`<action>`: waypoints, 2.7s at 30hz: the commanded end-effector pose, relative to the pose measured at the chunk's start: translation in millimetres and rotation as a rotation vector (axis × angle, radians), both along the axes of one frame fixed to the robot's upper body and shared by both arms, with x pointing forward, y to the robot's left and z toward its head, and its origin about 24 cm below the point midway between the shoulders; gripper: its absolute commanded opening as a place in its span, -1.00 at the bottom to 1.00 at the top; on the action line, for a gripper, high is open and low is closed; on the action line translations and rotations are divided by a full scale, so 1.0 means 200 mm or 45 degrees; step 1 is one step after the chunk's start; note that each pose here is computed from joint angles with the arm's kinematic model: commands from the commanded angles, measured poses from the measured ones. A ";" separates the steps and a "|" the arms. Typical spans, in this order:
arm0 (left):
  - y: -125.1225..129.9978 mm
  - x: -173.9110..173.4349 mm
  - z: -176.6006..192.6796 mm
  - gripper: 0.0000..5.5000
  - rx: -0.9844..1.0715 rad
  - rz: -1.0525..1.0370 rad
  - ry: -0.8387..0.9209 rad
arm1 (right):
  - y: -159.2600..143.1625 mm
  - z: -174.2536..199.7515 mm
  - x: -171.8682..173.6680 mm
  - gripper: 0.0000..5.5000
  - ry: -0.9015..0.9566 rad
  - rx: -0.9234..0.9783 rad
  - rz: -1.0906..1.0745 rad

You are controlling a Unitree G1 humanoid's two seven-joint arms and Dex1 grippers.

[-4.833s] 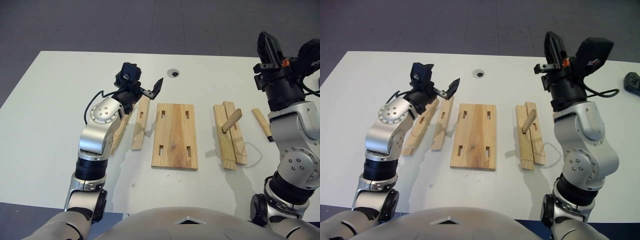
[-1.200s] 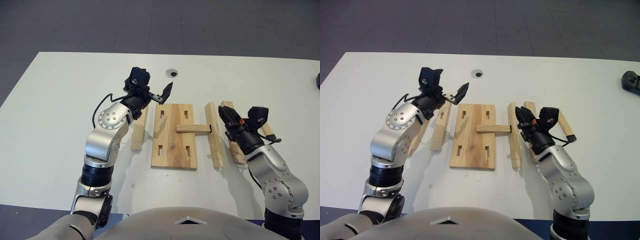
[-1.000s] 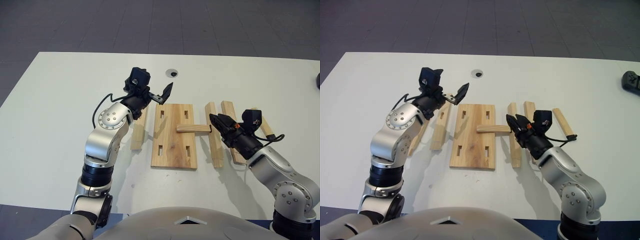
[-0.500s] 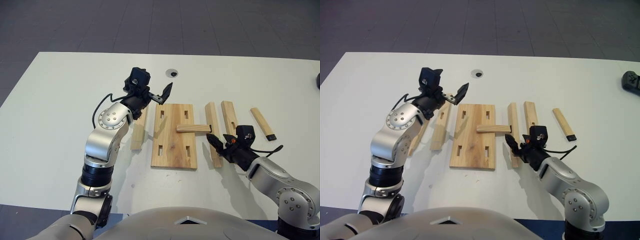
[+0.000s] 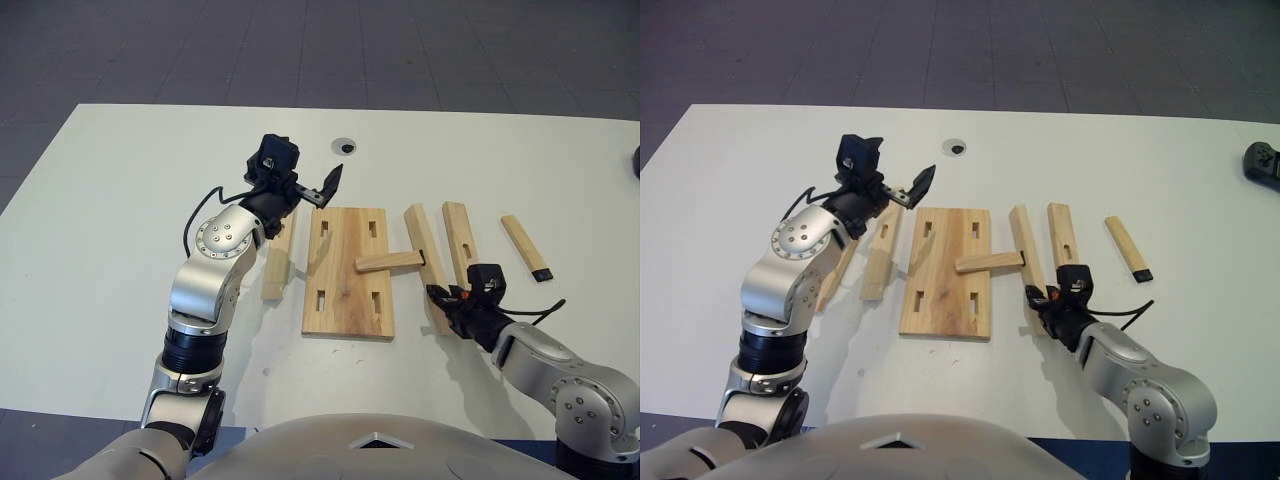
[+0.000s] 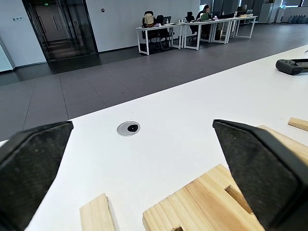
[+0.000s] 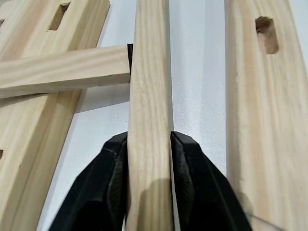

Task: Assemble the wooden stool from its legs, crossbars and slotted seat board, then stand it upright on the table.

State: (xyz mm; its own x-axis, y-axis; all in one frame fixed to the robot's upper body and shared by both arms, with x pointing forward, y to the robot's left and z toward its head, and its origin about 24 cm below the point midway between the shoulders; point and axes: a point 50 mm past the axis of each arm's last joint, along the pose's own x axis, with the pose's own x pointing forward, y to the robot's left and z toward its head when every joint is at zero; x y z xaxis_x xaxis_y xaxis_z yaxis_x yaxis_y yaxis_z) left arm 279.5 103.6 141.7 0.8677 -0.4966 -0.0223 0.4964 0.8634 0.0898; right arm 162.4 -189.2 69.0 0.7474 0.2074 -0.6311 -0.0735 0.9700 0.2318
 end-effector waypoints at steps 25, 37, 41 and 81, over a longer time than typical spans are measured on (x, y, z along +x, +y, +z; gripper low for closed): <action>-0.06 0.27 0.48 0.96 -0.897 -1.029 0.446 | 0.00 0.59 0.25 -0.62 -0.716 1.223 0.632; -0.17 0.18 0.45 0.96 -0.915 -1.315 0.660 | 0.07 0.50 0.15 -0.62 -0.520 1.186 0.834; -0.17 0.18 0.46 0.81 -0.974 -1.322 0.688 | 0.06 0.50 0.15 -0.62 -0.541 1.175 0.810; -0.13 0.21 0.40 -0.61 -1.114 -1.076 0.672 | 0.12 0.39 0.15 -0.29 -0.633 1.024 0.660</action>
